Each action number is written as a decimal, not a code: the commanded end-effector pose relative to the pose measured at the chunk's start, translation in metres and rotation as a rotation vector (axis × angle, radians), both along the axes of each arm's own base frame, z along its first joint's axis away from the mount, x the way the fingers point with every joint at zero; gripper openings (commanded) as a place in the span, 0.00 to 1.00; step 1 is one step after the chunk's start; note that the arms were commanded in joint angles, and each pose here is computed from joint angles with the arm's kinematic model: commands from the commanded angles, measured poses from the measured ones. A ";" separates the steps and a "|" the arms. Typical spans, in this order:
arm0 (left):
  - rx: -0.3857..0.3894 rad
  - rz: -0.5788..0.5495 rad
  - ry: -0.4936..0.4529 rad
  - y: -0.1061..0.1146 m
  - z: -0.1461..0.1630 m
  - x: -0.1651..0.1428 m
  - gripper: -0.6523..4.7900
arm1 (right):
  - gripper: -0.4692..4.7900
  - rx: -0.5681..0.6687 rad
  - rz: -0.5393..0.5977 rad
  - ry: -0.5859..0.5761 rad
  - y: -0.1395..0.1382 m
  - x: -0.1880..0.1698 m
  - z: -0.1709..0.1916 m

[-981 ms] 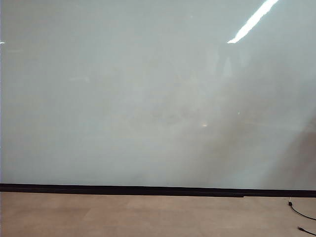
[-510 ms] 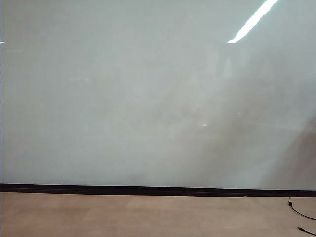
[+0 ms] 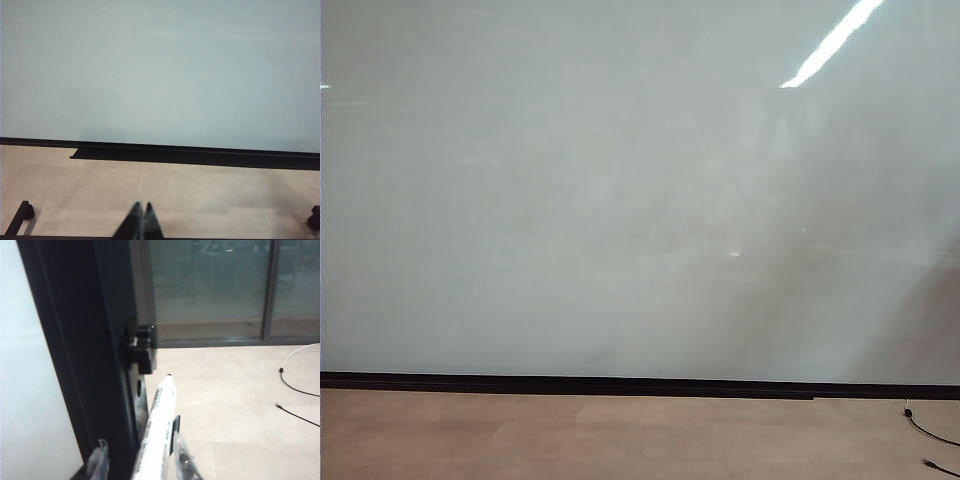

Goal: Pick up the pen on the shelf to the right of the whiteboard and write the letter A.

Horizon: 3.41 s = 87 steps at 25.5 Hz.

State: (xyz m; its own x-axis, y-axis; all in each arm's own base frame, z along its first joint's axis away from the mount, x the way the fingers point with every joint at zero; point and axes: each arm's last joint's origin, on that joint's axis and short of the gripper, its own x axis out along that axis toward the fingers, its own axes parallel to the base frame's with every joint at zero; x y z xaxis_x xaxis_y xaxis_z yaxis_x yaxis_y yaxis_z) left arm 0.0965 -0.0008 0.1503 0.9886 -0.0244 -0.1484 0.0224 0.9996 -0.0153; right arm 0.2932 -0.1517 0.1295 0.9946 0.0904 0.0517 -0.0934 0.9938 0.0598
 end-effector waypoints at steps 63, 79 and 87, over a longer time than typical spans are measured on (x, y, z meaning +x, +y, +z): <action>0.004 -0.001 -0.011 0.000 0.002 0.000 0.11 | 0.07 -0.027 -0.076 -0.060 -0.010 -0.006 0.016; 0.004 -0.001 -0.011 0.000 0.002 0.000 0.11 | 0.07 0.118 -0.526 -0.068 0.051 -0.094 0.025; 0.004 -0.001 -0.011 0.000 0.002 0.000 0.11 | 0.07 0.115 -0.267 -0.161 0.115 -0.127 0.036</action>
